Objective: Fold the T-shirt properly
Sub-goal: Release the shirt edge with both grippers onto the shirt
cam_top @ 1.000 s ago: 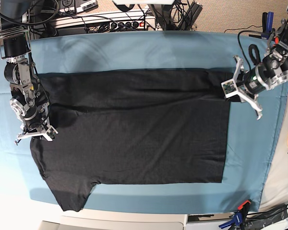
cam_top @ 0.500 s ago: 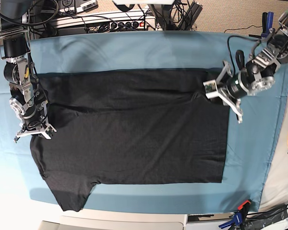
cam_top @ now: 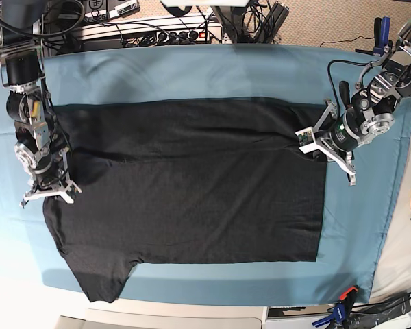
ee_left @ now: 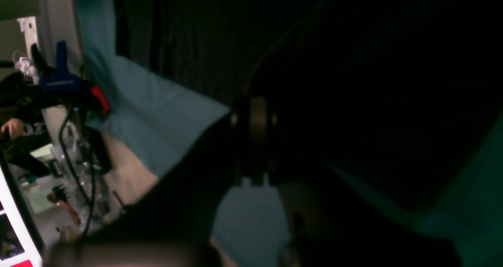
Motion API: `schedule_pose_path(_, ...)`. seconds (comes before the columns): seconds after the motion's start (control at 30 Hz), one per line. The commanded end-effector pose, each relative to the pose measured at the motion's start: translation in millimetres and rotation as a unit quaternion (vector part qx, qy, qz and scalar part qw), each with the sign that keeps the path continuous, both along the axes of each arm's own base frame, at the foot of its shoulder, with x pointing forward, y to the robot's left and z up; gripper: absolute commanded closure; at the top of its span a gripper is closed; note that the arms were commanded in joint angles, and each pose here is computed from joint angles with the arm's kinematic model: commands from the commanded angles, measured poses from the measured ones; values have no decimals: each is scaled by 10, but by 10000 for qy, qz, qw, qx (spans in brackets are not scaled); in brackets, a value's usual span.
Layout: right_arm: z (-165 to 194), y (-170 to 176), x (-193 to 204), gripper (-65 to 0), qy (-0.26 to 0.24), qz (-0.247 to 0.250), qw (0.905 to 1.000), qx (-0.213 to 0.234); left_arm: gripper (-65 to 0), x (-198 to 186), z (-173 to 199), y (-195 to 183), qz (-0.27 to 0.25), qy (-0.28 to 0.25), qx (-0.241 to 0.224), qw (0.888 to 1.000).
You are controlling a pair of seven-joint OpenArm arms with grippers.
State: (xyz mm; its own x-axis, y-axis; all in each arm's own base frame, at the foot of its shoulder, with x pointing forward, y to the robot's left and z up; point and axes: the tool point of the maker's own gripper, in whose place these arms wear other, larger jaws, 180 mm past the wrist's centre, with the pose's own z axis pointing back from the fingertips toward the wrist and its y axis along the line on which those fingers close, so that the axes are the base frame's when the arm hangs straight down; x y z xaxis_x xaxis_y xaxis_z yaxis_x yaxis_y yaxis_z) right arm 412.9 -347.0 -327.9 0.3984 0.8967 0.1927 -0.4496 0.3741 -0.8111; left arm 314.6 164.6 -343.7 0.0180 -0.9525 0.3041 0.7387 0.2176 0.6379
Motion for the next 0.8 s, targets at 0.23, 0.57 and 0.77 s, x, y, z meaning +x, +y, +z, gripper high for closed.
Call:
schedule_pose_path(0.23, 301, -167, 124, 0, -340, -201, 9990, -205, 0, 90, 104, 154, 209, -166, 254, 9993)
schedule_pose_path(0.57, 371, -247, 133, 0, -547, -429, 9972, -283, 0, 86, 93, 188, 276, -139, 323, 9990)
schedule_pose_path(0.77, 369, -248, 132, 0, -540, -431, 9972, -283, 0, 62, 78, 146, 296, -32, 144, 9995)
